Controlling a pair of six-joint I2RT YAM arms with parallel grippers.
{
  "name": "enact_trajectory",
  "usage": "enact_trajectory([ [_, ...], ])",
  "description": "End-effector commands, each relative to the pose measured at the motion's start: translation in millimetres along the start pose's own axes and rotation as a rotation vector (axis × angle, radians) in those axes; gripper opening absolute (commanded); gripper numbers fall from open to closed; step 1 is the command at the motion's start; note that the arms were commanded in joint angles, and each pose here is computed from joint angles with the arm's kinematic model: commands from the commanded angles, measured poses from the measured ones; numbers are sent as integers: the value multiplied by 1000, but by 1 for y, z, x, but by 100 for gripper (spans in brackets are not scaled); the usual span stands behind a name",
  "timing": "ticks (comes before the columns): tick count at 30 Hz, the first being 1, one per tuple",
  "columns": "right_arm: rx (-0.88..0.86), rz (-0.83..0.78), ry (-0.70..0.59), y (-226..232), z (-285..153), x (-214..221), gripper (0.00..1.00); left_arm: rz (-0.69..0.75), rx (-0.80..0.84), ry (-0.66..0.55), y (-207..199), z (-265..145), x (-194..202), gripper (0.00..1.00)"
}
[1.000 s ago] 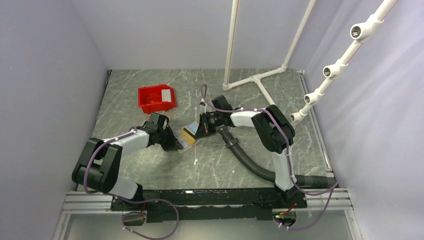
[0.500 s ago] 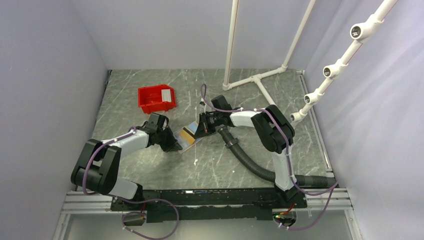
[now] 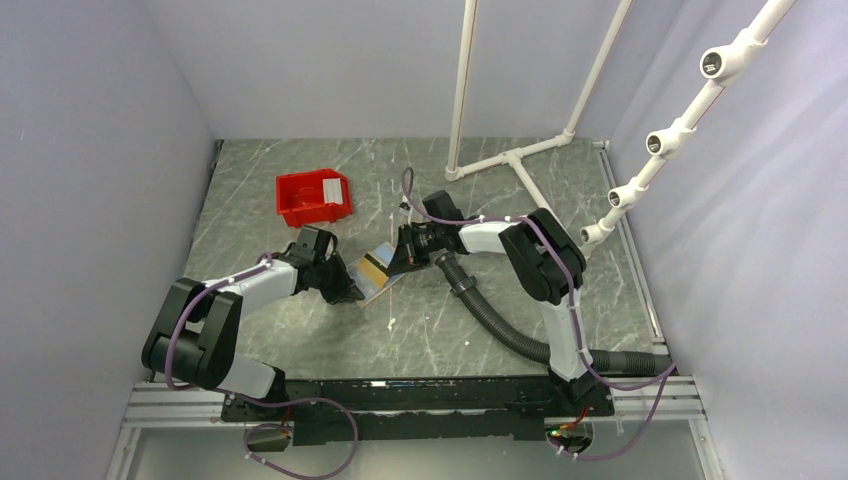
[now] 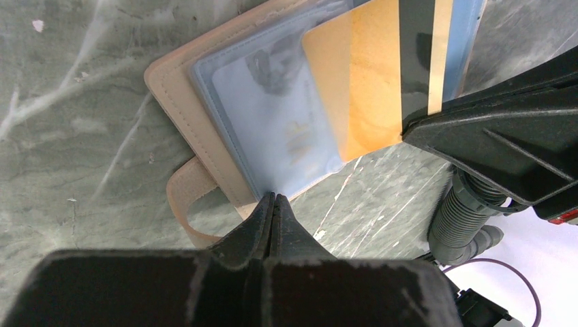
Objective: Put the credit cards into the card holder
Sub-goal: Insert the credit card into the card holder.
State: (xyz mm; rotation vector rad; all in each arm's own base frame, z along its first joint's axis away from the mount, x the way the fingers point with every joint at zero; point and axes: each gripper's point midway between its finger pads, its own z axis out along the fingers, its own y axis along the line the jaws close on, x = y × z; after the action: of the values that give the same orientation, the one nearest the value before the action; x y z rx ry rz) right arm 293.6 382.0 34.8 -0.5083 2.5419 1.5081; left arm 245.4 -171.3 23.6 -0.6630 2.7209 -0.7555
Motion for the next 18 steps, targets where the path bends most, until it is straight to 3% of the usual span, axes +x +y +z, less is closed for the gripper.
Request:
enact_trajectory([
  [1,0,-49,-65,0,3,-22,0,15,-60,-8,16,2,3,0],
  [8,-11,-29,-54,1,5,-8,0,18,-52,-13,13,1,0,0],
  [12,-5,-37,-45,5,7,3,5,25,-42,-17,7,2,-4,0],
  [18,101,-106,-33,-7,1,-1,9,47,-17,-57,-11,-13,-19,0],
])
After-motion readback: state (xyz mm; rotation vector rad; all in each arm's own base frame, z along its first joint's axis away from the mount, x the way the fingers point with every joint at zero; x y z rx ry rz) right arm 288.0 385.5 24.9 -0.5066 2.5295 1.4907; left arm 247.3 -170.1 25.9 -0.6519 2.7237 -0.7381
